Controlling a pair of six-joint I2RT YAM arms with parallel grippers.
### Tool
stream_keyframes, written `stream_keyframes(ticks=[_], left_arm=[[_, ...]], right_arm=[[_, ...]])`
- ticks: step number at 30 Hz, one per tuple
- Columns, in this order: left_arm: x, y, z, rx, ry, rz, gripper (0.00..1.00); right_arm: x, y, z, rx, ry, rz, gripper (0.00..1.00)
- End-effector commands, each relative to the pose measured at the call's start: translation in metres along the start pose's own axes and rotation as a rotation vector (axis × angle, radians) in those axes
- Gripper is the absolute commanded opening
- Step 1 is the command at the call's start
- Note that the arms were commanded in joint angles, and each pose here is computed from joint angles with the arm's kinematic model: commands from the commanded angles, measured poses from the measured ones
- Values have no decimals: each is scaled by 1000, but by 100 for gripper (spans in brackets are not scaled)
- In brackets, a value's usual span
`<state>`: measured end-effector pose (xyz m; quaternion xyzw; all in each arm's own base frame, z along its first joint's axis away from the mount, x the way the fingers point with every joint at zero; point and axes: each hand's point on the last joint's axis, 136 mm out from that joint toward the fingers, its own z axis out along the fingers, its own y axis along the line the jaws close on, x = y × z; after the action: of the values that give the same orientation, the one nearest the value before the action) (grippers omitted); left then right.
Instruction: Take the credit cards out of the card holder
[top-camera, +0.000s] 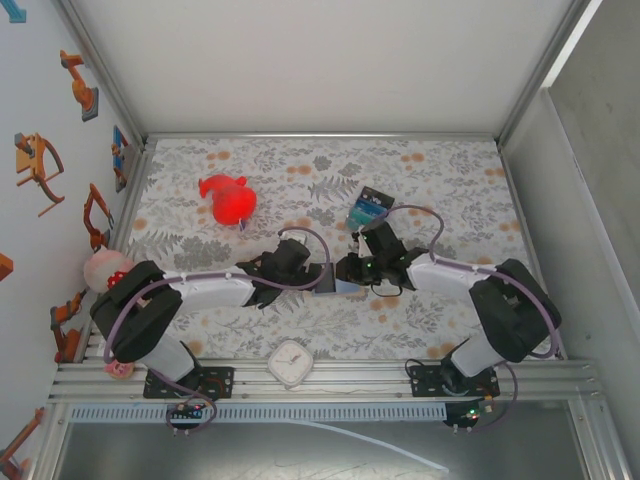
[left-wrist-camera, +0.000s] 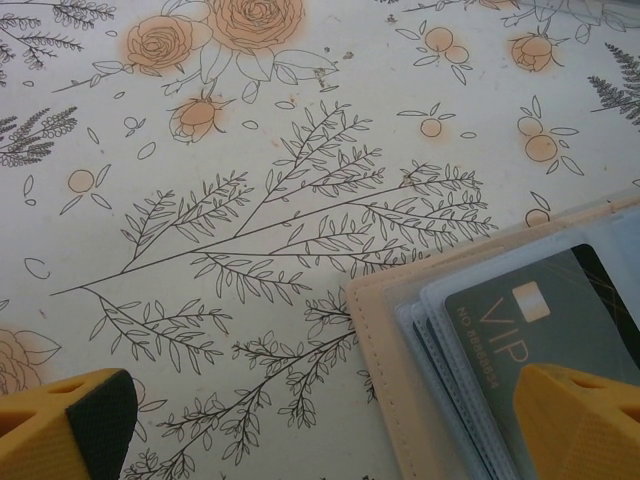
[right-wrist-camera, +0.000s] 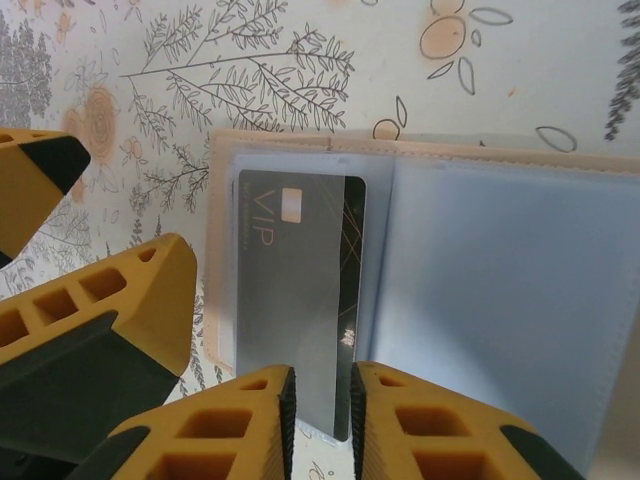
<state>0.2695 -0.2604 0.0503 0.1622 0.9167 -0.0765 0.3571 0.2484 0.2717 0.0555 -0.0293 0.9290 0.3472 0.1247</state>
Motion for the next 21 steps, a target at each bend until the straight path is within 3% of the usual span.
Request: stream_keyframes(ticks=[1,21], left_arm=[[-4,0,0,-25,-4,15,97],[14,4,12,-88,75,88,97]], right_arm=[[-7,14,4,-40,-2,-9,20],[-2,-4,24,11,42,29,17]])
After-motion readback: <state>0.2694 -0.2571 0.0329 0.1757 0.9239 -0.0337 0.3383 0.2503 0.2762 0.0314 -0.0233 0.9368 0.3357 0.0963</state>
